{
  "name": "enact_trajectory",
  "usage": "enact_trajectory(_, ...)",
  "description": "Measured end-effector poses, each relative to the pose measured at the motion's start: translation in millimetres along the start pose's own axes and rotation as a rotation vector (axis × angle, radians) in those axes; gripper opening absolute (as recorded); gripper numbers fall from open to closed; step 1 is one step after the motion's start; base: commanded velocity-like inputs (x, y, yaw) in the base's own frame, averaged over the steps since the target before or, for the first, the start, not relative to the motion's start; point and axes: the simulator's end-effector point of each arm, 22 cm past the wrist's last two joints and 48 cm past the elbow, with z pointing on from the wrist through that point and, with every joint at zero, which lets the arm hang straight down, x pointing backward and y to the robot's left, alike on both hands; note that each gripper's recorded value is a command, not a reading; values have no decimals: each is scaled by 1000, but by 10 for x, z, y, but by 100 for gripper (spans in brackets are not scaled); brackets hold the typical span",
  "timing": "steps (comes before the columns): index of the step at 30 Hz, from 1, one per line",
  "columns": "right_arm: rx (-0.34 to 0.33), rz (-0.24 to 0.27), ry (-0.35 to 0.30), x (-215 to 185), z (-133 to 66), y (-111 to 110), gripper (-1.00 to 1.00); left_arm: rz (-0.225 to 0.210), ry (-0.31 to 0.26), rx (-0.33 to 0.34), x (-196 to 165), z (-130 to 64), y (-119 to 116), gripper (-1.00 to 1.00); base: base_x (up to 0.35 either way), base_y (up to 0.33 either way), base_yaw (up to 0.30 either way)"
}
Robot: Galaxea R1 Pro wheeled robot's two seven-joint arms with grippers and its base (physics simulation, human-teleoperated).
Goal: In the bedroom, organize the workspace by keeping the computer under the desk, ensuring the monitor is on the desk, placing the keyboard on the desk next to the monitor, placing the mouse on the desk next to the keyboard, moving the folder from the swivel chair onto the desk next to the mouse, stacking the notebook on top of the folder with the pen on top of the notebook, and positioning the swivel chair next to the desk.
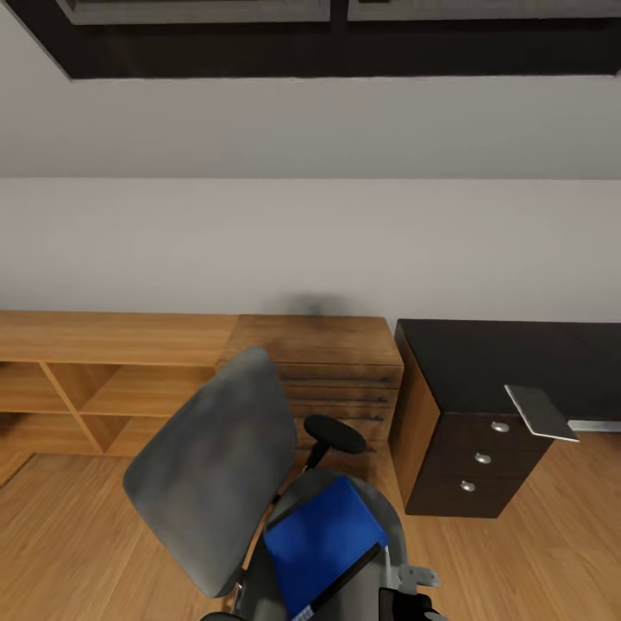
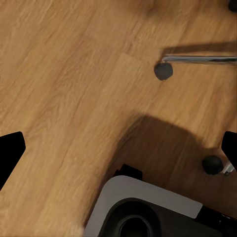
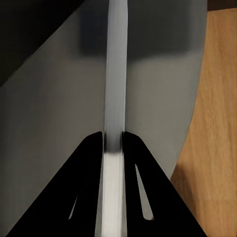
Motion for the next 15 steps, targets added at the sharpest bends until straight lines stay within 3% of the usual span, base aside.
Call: enact_trajectory(15, -2, -1, -2, -5, 0, 5, -100, 0, 0, -2, -2, 1, 4, 100, 0, 0, 0)
